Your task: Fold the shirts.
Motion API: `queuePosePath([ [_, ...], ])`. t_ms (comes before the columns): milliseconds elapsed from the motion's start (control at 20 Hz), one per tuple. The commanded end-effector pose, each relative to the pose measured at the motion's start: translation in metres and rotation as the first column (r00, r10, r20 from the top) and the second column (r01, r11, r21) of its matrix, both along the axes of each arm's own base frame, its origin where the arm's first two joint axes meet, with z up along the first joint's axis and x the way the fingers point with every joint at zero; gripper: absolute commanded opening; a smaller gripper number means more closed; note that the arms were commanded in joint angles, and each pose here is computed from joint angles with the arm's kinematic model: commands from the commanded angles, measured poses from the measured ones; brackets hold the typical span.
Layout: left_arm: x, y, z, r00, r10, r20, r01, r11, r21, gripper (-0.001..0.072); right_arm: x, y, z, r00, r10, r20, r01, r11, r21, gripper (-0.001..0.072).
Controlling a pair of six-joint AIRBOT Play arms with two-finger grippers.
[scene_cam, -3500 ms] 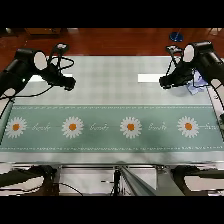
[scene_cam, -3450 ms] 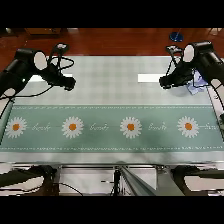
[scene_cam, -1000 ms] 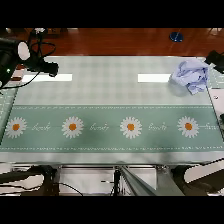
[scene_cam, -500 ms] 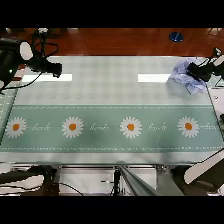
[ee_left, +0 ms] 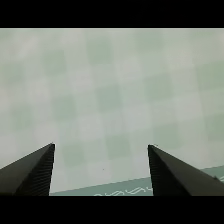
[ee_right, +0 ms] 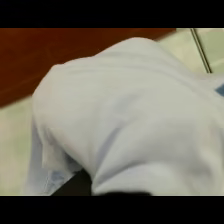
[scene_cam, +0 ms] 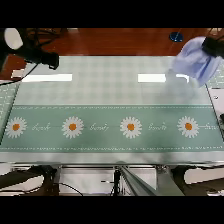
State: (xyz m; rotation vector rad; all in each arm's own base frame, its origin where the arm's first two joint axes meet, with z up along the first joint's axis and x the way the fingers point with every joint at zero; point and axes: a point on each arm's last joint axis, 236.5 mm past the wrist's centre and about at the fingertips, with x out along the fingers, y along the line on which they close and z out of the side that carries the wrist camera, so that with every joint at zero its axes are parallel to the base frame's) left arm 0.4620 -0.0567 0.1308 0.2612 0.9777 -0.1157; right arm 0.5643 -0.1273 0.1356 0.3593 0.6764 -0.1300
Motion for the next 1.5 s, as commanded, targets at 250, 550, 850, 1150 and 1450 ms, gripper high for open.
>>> queuePosePath([
  [250,-0.084,-0.026,0.148,0.975,-0.078,0.210,0.091,0.994,-0.054,0.0719,-0.139,0.122,0.250,0.870,0.250,0.426,-0.275,0.961,-0.002,0.0031],
  [550,-0.150,-0.038,0.161,0.986,-0.083,0.145,0.106,0.982,-0.157,0.0718,-0.197,0.228,0.204,0.808,0.554,0.200,-0.567,0.824,0.008,0.0031],
  [850,-0.172,-0.055,0.143,0.989,-0.147,0.034,0.150,0.967,-0.207,0.0719,-0.215,0.349,0.033,0.596,0.764,-0.245,-0.772,0.630,0.085,0.0031],
  [1150,-0.176,-0.054,0.139,0.987,-0.160,0.011,0.159,0.968,-0.193,0.0718,-0.260,0.445,-0.118,0.342,0.813,-0.471,-0.845,0.485,0.224,0.0143],
  [1450,-0.165,-0.057,0.122,0.975,-0.222,-0.017,0.217,0.965,-0.146,0.0717,-0.229,0.426,-0.093,0.391,0.807,-0.441,-0.853,0.499,0.156,0.0485],
])
